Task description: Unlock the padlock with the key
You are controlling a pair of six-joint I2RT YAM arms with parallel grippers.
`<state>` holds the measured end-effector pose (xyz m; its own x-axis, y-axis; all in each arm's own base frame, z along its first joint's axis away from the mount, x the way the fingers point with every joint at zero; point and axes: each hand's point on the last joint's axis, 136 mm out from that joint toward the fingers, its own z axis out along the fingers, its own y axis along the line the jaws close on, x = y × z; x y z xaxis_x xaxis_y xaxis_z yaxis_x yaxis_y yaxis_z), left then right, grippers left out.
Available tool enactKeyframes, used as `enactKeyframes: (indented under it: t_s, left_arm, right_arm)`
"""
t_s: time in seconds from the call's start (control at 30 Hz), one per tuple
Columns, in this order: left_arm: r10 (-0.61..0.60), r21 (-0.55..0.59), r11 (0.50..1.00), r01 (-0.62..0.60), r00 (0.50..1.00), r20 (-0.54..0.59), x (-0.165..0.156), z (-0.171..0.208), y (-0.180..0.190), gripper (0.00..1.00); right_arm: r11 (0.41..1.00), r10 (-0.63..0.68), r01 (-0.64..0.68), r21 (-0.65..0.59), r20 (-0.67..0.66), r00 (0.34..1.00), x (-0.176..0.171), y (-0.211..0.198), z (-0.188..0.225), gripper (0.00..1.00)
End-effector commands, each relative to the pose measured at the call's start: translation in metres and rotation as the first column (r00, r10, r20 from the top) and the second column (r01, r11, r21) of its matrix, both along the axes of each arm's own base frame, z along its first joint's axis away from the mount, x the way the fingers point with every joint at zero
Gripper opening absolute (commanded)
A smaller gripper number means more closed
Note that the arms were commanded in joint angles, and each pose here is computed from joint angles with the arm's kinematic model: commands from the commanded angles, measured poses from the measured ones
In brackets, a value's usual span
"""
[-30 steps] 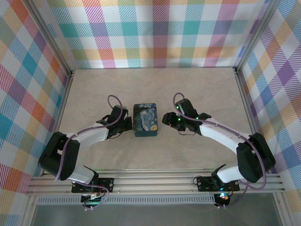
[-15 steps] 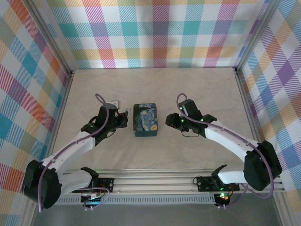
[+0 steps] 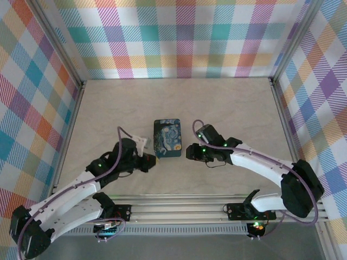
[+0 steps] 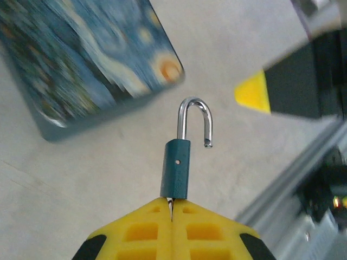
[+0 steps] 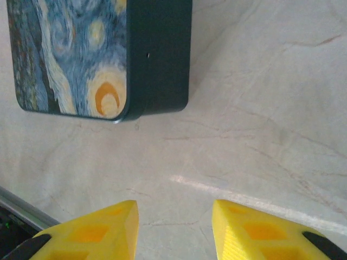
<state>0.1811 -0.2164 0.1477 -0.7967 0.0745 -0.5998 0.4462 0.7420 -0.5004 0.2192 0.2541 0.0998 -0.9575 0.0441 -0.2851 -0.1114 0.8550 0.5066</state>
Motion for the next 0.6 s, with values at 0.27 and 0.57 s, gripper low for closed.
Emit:
enactKeyframes:
  t_s: [0.27,0.57]
  left_arm:
    - [-0.101,0.168,0.98,0.107,0.994,-0.044,-0.038,-0.083,-0.041,0.02]
    - [-0.061,0.263,0.963,0.059,0.998,0.0,-0.029,-0.09,-0.023,0.41]
  right_arm:
    - [0.999,-0.032,0.029,-0.041,-0.069,0.997,-0.02,-0.014,-0.029,0.42]
    - [0.995,-0.051,0.047,-0.093,-0.04,0.998,-0.021,-0.029,-0.03,0.49]
